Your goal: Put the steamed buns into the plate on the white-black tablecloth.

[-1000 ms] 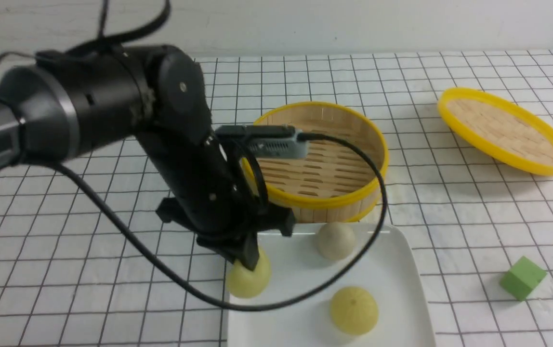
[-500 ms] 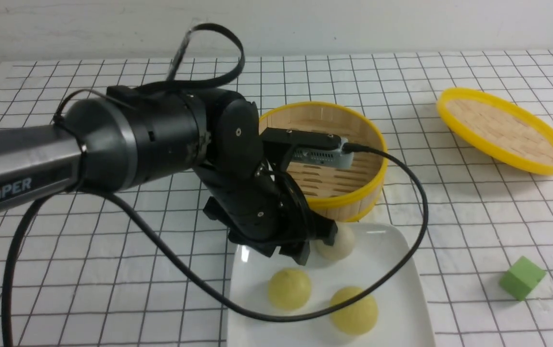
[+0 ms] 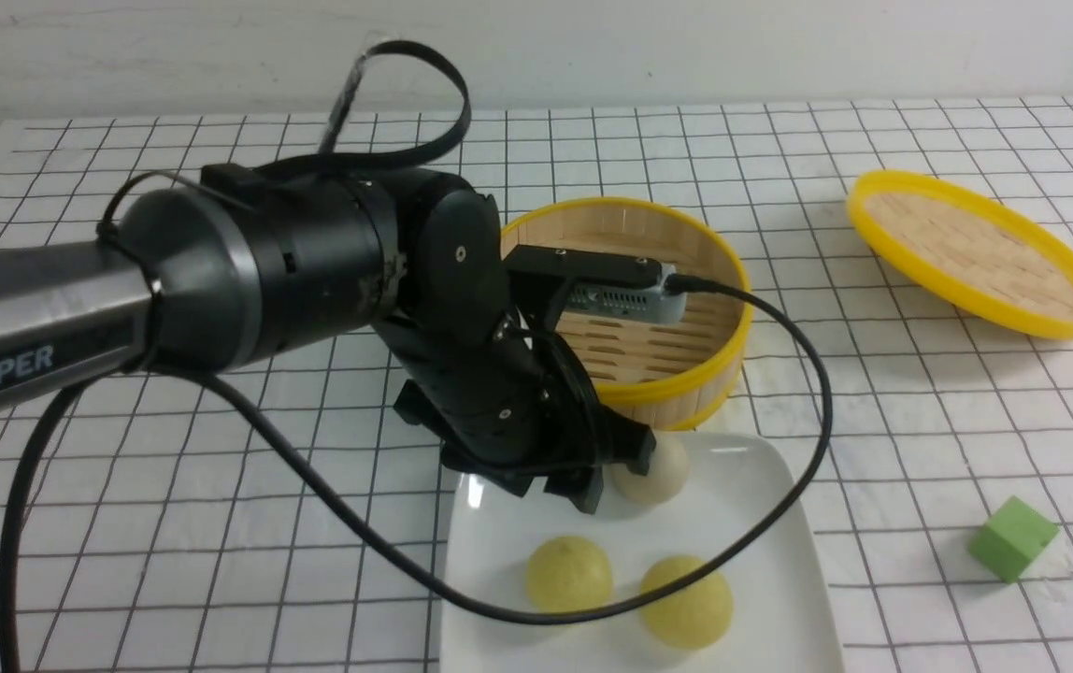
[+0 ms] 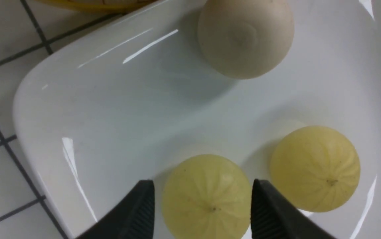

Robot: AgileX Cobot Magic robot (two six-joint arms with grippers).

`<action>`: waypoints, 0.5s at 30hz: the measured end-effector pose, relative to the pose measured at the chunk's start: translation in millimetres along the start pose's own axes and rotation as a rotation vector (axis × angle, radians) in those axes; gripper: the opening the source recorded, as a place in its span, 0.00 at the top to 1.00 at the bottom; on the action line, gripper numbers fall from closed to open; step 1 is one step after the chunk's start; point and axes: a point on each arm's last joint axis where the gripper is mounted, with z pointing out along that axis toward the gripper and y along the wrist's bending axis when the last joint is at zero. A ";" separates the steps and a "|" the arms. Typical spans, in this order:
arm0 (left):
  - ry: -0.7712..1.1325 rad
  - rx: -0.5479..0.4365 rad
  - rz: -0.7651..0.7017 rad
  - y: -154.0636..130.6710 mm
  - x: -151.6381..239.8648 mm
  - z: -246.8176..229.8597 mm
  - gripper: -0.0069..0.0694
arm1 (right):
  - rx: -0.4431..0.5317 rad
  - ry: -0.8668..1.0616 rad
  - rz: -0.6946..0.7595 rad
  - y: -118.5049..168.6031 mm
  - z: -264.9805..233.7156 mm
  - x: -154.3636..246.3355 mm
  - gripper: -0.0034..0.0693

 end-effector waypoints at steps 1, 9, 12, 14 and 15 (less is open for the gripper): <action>0.000 0.000 0.000 0.0 0.0 0.0 0.38 | 0.000 -0.004 0.000 -0.3 1.4 1.3 0.87; 0.029 -0.004 -0.017 0.3 2.6 -0.2 0.63 | 0.012 -0.036 -0.055 -7.4 30.8 29.6 0.97; 0.030 -0.005 -0.017 0.4 2.8 -0.2 0.76 | 0.013 -0.034 -0.055 -7.5 32.2 29.4 0.97; 0.032 -0.005 -0.017 0.4 3.0 -0.2 0.86 | 0.013 -0.032 -0.056 -7.6 32.5 29.8 0.97; 0.032 -0.005 -0.017 0.4 3.0 -0.2 0.88 | 0.013 -0.032 -0.056 -7.6 32.6 29.8 0.97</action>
